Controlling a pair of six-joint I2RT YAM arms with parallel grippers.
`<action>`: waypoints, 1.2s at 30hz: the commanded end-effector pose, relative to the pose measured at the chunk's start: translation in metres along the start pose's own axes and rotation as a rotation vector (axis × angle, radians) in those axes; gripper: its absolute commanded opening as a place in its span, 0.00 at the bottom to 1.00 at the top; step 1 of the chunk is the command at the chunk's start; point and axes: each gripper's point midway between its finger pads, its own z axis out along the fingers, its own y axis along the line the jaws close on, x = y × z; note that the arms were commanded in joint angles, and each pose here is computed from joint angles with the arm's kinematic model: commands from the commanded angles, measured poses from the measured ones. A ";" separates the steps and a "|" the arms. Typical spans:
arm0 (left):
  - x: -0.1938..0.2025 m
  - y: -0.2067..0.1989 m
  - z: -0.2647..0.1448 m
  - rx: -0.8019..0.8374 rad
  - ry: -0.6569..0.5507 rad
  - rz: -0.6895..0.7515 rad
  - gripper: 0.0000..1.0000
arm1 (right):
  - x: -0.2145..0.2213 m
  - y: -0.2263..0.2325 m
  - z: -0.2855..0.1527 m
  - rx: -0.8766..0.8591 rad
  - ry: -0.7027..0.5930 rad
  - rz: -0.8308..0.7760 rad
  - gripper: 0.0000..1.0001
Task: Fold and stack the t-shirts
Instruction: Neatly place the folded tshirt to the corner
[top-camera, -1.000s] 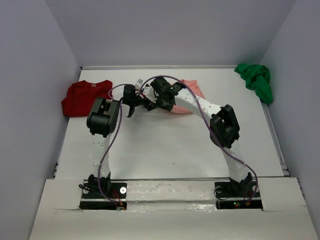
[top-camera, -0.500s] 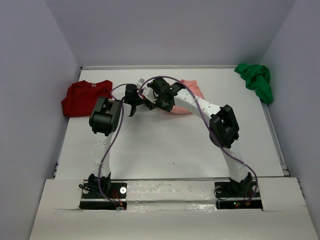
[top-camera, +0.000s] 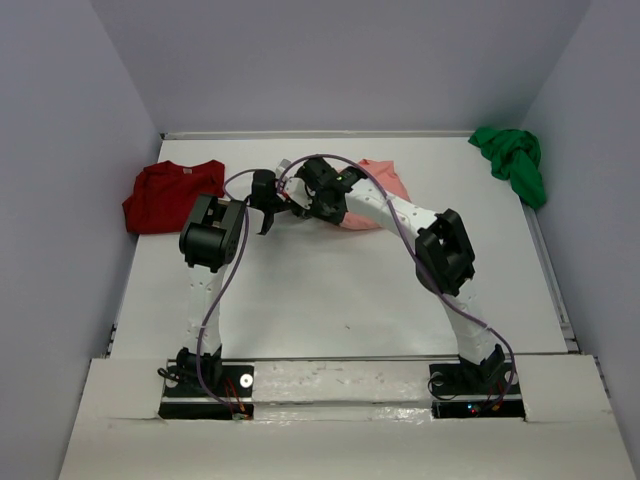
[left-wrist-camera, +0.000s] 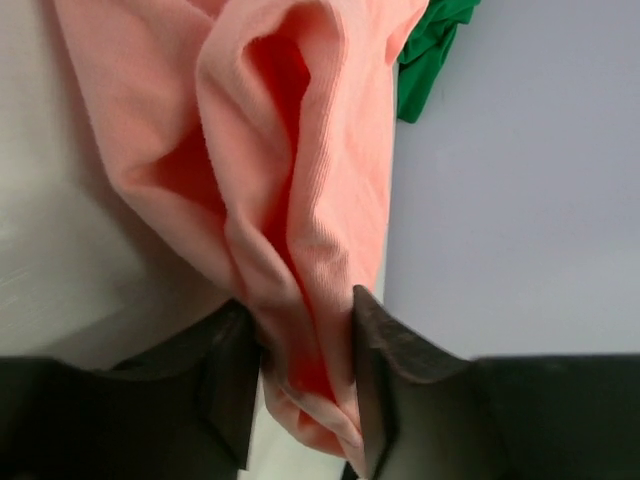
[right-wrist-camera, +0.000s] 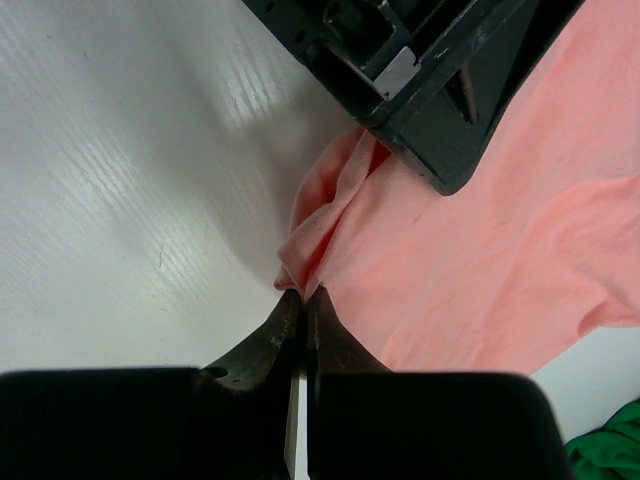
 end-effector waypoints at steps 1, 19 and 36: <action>0.005 -0.019 0.001 0.068 0.028 0.048 0.38 | -0.016 -0.004 -0.015 0.029 -0.040 -0.015 0.00; 0.004 -0.032 0.000 0.108 0.042 0.085 0.00 | -0.018 0.004 -0.034 -0.013 -0.058 -0.028 0.99; -0.038 -0.004 -0.036 -0.149 0.122 0.379 0.00 | 0.150 -0.158 -0.182 0.438 -0.115 0.371 1.00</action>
